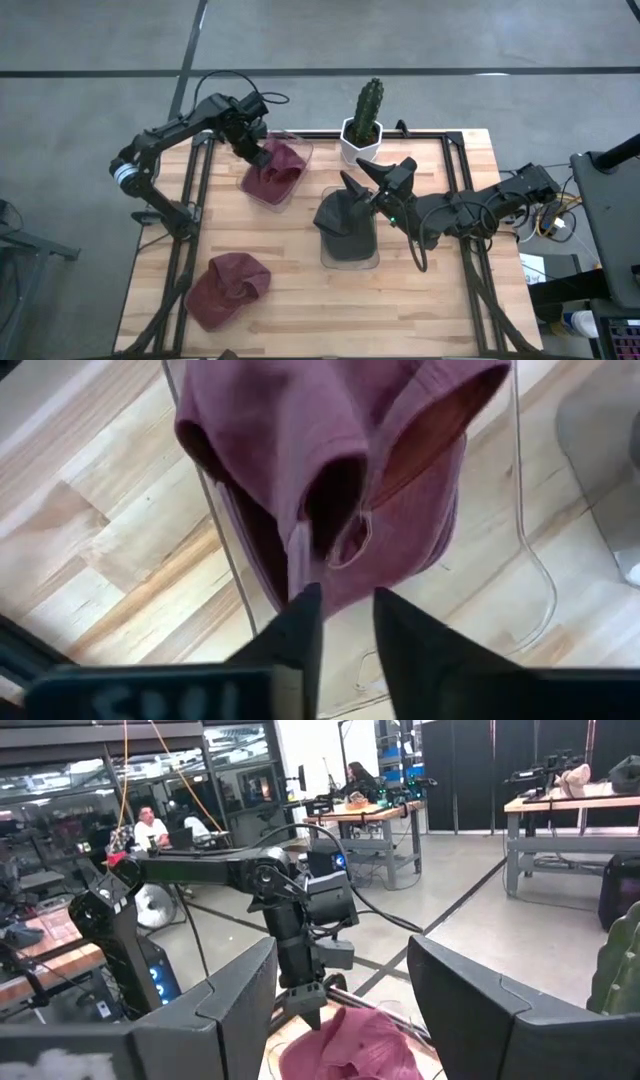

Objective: Pick & Place hat
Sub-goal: Put the top red cap into the top transparent bin, then put the red cap into the top transparent bin

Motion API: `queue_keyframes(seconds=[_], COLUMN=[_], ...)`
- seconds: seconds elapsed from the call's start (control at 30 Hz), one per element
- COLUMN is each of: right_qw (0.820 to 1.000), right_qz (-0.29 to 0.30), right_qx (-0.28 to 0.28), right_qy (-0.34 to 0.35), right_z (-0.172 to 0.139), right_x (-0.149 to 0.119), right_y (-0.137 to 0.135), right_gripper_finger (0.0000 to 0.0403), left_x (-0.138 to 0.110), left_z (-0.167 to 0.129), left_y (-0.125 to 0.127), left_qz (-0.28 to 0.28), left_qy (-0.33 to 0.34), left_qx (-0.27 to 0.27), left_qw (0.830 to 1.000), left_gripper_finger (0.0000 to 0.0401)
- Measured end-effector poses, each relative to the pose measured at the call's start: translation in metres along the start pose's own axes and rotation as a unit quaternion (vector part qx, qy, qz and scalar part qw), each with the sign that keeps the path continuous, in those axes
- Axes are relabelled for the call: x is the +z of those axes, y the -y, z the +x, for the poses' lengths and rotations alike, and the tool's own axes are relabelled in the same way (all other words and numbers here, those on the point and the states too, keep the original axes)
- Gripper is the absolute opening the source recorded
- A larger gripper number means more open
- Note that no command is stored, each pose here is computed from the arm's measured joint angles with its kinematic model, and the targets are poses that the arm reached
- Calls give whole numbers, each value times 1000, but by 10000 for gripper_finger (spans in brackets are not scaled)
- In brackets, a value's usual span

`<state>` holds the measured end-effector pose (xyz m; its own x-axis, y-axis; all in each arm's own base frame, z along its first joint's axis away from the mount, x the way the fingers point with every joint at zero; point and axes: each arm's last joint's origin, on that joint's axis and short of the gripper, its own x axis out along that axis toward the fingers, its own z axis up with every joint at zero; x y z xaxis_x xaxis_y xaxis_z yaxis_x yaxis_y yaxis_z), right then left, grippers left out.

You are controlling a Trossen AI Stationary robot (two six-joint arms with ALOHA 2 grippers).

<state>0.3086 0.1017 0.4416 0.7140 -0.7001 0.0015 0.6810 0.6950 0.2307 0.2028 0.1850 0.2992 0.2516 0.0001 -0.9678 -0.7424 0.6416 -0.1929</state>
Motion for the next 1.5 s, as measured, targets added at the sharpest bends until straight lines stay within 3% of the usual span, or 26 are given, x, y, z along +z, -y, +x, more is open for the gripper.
queue_keyframes(seconds=[0.13,0.23,0.37,0.53,0.83,1.0,1.17,1.33,1.5], right_qw=[1000,1000,1000,999,999,997,997,996,996], right_qz=[-2,-6,-18,-29,-47,-68,-78,-84,-86], right_qx=[0,-1,-2,-1,-2,-1,-1,0,10], right_qy=[-1,-2,-7,-13,-19,-20,-19,-20,-22], right_z=[0,0,1,2,2,2,2,2,2], right_x=[-1,-4,-12,-22,-32,-33,-32,-33,-33], right_y=[0,0,0,1,2,2,2,2,1], right_gripper_finger=[221,221,221,221,221,221,221,221,221], left_x=[-2,-13,-32,-56,-110,-141,-176,-211,-229], left_z=[-6,-19,-36,-54,-75,-66,-43,-10,29], left_y=[1,5,16,35,77,99,115,121,117], left_qz=[-41,-44,-41,-52,-3,-43,-28,-13,-19], left_qy=[-14,-62,-110,-101,-116,-186,-257,-309,-328], left_qx=[0,-30,-78,-138,-169,-142,-81,-2,30], left_qw=[999,997,990,984,979,971,963,951,944], left_gripper_finger=[130,148,150,151,151,151,151,151,151])
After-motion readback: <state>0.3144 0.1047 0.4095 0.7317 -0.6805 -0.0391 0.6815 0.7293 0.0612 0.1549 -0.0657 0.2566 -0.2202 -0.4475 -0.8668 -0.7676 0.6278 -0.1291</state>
